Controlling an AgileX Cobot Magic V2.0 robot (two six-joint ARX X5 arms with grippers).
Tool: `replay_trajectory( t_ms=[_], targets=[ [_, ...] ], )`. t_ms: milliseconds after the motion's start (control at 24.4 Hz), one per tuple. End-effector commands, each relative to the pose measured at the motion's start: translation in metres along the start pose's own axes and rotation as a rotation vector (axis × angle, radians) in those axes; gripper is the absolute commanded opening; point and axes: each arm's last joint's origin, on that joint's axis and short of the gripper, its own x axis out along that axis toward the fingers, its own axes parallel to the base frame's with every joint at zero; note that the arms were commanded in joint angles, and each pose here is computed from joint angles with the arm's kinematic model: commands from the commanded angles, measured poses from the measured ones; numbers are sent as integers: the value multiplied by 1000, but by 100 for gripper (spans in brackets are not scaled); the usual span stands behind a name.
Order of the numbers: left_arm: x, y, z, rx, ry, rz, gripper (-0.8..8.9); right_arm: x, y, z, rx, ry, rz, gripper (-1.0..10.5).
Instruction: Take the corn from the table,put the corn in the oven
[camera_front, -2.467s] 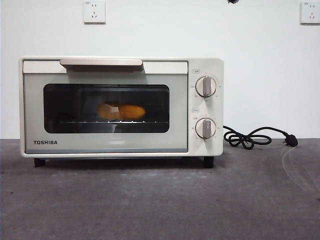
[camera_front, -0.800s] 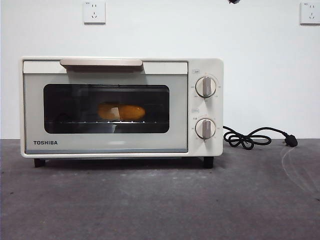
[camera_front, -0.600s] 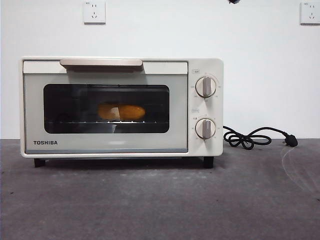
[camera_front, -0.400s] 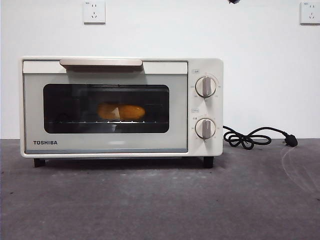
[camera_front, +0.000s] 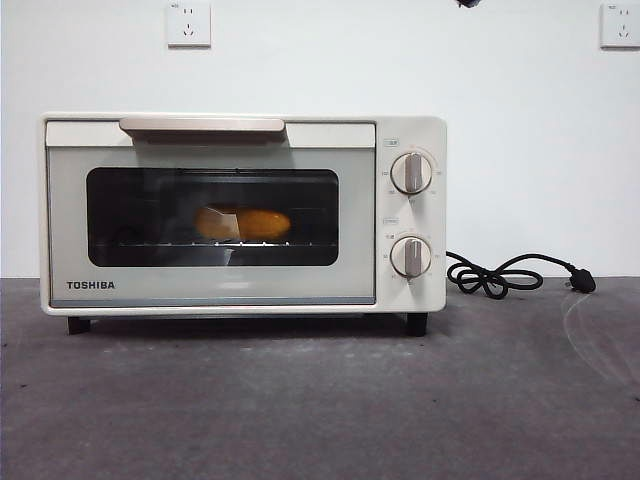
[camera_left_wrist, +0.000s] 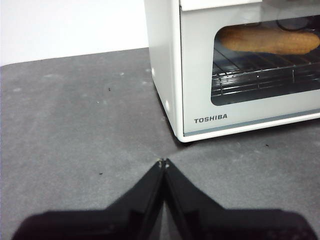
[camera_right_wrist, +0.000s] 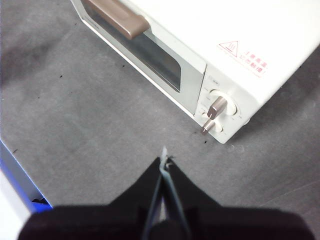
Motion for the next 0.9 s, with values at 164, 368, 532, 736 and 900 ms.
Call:
replay_trajectory(
  t_ms=[164, 368, 532, 736, 900],
  targets=[
    [2, 0, -3, 12, 23, -4, -4, 2, 0, 0, -6, 1, 0, -12],
    [3, -1, -5, 11, 42, -6, -4, 2, 0, 0, -5, 1, 0, -12],
    [4, -1, -6, 11, 56, -7, -4, 2, 0, 0, -6, 1, 0, -12],
    [5, -1, -7, 10, 75, -8, -4, 2, 0, 0, -6, -2, -1, -12],
    [6, -1, -9, 10, 102, -10, -4, 1, -4, -1, 17, 9, -41, -12]
  ],
)
